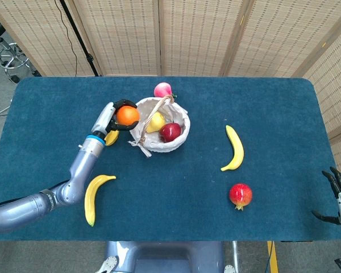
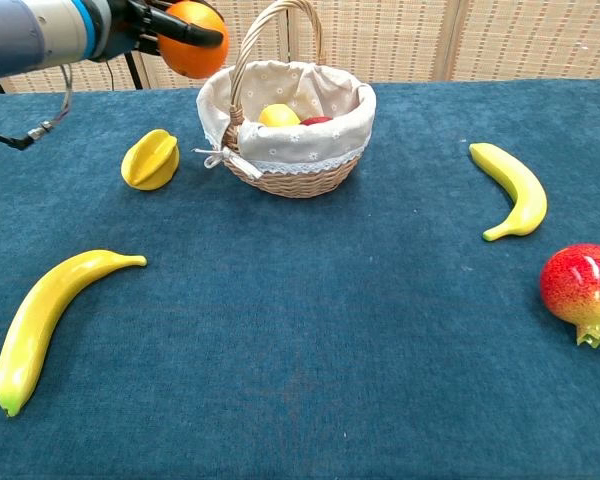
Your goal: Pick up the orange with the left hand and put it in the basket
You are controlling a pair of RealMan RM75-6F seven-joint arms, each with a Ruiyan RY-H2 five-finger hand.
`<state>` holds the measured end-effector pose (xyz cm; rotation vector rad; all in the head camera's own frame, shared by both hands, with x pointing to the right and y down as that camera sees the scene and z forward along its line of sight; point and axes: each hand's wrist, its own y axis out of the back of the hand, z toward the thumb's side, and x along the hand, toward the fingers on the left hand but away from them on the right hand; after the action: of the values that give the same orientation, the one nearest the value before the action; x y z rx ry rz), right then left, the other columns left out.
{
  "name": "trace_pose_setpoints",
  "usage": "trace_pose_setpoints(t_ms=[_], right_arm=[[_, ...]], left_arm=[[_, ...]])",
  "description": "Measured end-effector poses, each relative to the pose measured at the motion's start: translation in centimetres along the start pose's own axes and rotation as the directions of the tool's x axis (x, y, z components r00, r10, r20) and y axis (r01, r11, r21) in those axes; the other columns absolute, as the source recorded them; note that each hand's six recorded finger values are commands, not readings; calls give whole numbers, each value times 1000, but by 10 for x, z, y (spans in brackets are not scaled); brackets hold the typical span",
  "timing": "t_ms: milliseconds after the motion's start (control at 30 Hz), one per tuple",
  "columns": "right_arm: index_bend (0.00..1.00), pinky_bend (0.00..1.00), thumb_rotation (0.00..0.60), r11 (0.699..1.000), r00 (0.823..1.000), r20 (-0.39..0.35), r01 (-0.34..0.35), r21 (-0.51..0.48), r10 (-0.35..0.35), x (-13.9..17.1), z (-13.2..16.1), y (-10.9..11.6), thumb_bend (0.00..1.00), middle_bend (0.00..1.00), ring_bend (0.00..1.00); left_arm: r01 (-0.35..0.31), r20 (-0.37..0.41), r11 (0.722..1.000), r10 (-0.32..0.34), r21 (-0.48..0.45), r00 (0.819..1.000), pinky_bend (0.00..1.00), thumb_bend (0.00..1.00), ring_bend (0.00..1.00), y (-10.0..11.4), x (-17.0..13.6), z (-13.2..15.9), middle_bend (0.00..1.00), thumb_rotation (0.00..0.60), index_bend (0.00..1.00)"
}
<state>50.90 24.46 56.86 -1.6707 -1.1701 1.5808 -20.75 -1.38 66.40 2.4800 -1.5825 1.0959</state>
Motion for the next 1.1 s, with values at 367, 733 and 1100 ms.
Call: trace_pose_setpoints(t_ms=[367,733,1100], right_arm=[[95,0,600,999,1000,-3,-9,-33,9,4,-1,1,0,0,0],[99,0,600,996,999,-10,-41,-85,40,9,-4,-3,0,0,0],[101,0,600,995,999,-18,-47,-83,45,6,-2,-7,0,0,0]], left_arm=[[-10,-2,999,11,36,1000,477,391,383,-7,16,0,426,600,503],[15,17,990,-17,138,1000,0,0,0,-16,28,0,0,600,0],[-13,62,973,-2,230,998,0,0,0,2,16,4,0,600,0]])
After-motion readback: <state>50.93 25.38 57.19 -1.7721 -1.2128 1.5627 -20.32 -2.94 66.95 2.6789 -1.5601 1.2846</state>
